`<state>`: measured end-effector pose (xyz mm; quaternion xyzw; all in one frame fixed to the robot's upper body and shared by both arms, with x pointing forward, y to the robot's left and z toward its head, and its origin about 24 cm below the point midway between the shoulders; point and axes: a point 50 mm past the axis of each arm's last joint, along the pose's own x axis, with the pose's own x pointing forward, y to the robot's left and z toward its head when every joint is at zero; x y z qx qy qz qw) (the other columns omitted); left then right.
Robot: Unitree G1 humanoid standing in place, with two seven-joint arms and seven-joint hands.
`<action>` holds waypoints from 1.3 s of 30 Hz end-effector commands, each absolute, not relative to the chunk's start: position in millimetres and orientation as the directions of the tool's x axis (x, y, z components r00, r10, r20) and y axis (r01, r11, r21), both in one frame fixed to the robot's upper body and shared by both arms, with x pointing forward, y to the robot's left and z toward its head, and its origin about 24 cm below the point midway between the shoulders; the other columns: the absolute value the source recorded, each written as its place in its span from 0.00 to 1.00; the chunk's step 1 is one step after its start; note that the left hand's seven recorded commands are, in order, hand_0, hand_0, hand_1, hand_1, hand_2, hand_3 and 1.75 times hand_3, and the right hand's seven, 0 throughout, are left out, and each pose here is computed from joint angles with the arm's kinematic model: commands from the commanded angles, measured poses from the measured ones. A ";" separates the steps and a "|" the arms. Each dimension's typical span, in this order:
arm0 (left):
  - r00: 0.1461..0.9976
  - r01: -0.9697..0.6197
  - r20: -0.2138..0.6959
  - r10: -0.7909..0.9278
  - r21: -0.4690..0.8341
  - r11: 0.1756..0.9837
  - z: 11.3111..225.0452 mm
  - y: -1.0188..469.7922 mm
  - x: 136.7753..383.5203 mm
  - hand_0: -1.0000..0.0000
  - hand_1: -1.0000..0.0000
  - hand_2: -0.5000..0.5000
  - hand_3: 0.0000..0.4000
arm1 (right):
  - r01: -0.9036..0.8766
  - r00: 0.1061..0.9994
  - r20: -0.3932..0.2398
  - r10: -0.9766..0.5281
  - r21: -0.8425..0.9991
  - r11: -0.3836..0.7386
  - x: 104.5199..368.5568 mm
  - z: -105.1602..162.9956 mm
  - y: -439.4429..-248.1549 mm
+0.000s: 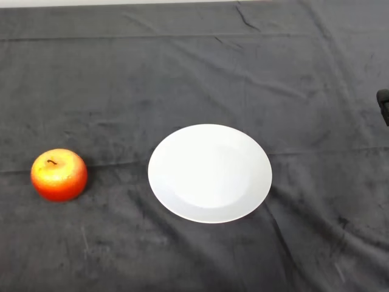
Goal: Move the apple to the plate
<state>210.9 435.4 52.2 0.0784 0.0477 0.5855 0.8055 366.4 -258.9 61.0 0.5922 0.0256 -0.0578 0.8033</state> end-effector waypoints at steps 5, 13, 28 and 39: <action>0.349 -0.919 0.062 0.935 0.216 0.329 60.6 432.8 221.6 1.00 1.00 0.50 0.00 | 0.093 0.992 -0.064 -0.105 0.951 0.296 368.6 75.1 -271.7; 0.378 -0.907 0.085 0.922 0.235 0.350 62.7 429.5 226.7 1.00 1.00 0.50 0.00 | 0.093 0.992 -0.064 -0.106 0.951 0.296 368.6 75.1 -271.7; 0.425 -0.886 0.129 0.896 0.260 0.383 71.4 423.6 239.6 1.00 1.00 0.50 0.00 | 0.093 0.992 -0.064 -0.105 0.951 0.296 368.6 75.1 -271.6; 0.493 -0.851 0.155 0.856 0.289 0.438 81.0 427.7 242.3 1.00 1.00 0.50 0.00 | 0.093 0.992 -0.064 -0.105 0.951 0.296 368.6 75.1 -271.6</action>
